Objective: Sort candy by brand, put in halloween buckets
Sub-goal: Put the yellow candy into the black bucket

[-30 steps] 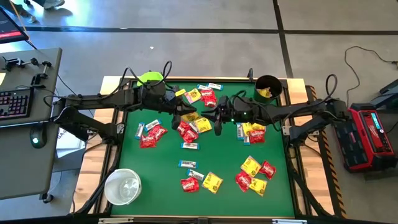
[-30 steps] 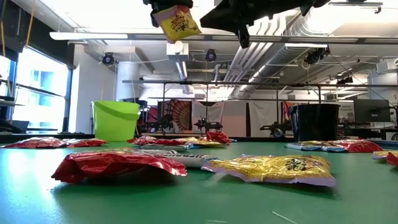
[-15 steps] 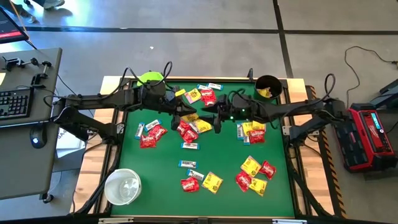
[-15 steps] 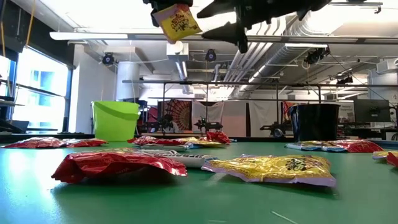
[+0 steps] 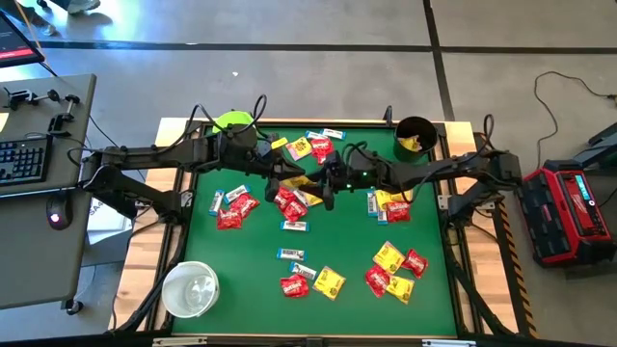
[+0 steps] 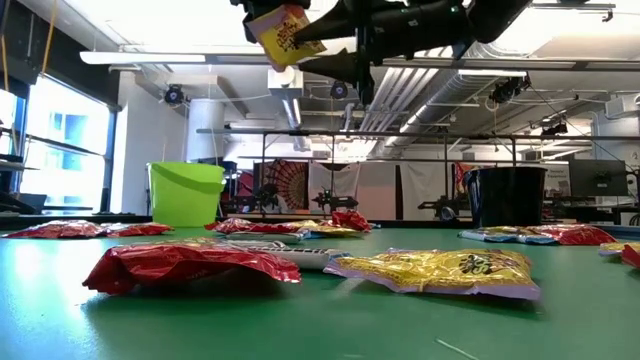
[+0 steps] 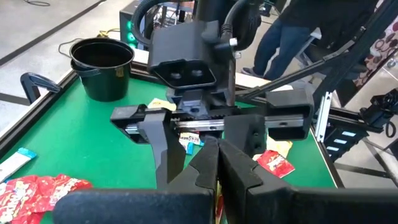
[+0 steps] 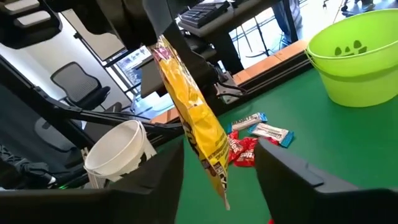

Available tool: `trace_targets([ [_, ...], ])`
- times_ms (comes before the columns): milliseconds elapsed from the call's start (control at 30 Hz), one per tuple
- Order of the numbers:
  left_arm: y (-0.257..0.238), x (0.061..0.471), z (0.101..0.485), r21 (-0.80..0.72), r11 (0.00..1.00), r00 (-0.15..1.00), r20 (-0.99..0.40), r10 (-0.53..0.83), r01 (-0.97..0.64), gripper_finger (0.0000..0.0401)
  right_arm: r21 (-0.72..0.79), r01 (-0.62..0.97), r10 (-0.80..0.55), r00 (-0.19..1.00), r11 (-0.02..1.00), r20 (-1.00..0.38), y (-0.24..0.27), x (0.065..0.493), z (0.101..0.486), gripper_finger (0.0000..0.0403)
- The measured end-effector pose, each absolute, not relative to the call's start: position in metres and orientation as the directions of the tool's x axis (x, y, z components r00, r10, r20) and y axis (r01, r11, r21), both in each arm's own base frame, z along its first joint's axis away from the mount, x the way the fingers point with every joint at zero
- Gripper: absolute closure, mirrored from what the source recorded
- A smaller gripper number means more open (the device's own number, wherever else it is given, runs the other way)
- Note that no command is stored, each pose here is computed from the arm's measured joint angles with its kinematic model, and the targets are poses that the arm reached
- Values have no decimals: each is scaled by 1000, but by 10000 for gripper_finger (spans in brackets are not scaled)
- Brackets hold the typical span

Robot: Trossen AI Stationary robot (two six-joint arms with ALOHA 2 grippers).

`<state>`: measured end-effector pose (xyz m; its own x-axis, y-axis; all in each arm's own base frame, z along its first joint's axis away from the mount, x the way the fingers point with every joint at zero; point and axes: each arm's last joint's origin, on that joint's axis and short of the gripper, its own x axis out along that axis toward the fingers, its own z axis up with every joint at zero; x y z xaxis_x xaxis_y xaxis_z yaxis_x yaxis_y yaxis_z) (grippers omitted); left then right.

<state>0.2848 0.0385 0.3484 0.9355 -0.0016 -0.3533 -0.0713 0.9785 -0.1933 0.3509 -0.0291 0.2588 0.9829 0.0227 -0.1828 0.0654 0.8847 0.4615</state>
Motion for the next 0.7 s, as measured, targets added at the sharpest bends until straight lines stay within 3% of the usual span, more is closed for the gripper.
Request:
trace_targets([
  [367,38,284,348,-194,978,932,-362,-3,-72,401,440,71,10,984,895,-180,-29,351,259,389],
  [567,40,284,347,-194,975,927,-373,31,-110,397,459,87,-5,984,884,-177,-30,351,260,391],
  [700,41,282,349,-147,977,927,-363,91,-154,374,462,91,-16,986,882,-165,-30,348,265,398],
])
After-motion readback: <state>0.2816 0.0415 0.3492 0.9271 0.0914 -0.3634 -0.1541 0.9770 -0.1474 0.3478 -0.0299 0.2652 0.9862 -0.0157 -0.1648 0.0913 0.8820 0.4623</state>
